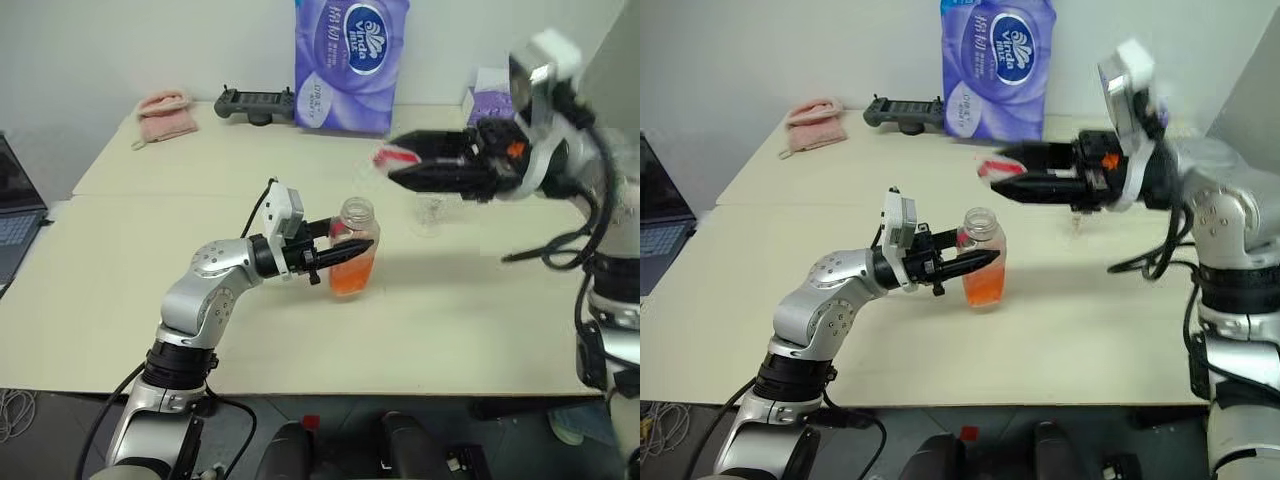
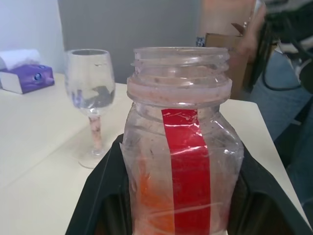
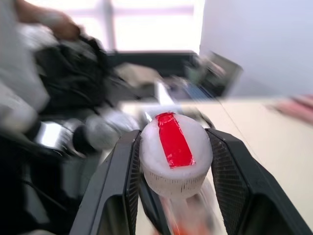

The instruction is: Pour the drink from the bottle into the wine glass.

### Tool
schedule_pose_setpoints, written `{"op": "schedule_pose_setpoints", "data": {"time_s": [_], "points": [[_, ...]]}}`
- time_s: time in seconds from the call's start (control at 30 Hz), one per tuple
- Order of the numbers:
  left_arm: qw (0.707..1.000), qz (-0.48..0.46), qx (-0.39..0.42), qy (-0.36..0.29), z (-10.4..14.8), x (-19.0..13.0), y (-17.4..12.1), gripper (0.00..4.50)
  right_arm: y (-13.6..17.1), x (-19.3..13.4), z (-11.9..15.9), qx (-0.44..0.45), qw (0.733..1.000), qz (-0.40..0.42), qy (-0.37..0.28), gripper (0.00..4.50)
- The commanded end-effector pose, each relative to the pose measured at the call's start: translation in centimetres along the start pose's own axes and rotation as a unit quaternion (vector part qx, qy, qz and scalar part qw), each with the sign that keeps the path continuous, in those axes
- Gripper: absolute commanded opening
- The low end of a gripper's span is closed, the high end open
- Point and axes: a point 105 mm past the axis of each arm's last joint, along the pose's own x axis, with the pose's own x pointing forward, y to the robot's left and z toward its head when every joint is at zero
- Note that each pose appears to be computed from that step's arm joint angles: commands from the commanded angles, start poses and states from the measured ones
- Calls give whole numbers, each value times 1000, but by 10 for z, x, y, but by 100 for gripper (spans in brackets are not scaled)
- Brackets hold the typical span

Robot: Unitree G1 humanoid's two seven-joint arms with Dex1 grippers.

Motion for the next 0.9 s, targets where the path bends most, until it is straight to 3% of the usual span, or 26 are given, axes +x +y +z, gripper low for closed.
{"op": "schedule_pose_setpoints", "data": {"time_s": [0.03,0.13,0.2,0.27,0.37,0.47,0.53,0.7,0.8,0.9], "points": [[998,14,48,-39,27,-3,5,179,-33,-46,-37,33,972,-232,23,172],[998,15,50,-42,27,-4,6,179,-36,-75,-75,90,928,-361,14,172],[998,14,50,-43,26,-3,8,179,-41,-96,-117,108,883,-452,68,172],[998,11,51,-45,25,0,8,179,-37,-107,-154,120,854,-493,116,172],[997,17,57,-51,26,3,13,179,-29,-113,-190,144,833,-514,147,267],[996,36,65,-54,26,-1,21,179,-29,-121,-194,130,824,-529,154,368],[995,51,66,-56,26,-6,27,179,-30,-122,-189,110,830,-523,162,440],[992,94,72,-52,23,-20,40,179,-27,-118,-174,74,853,-479,193,450],[986,141,77,-52,24,-34,54,179,-19,-95,-137,43,899,-402,167,450],[963,249,96,-38,27,-61,83,179,30,-22,-89,15,976,-179,120,450]]}}
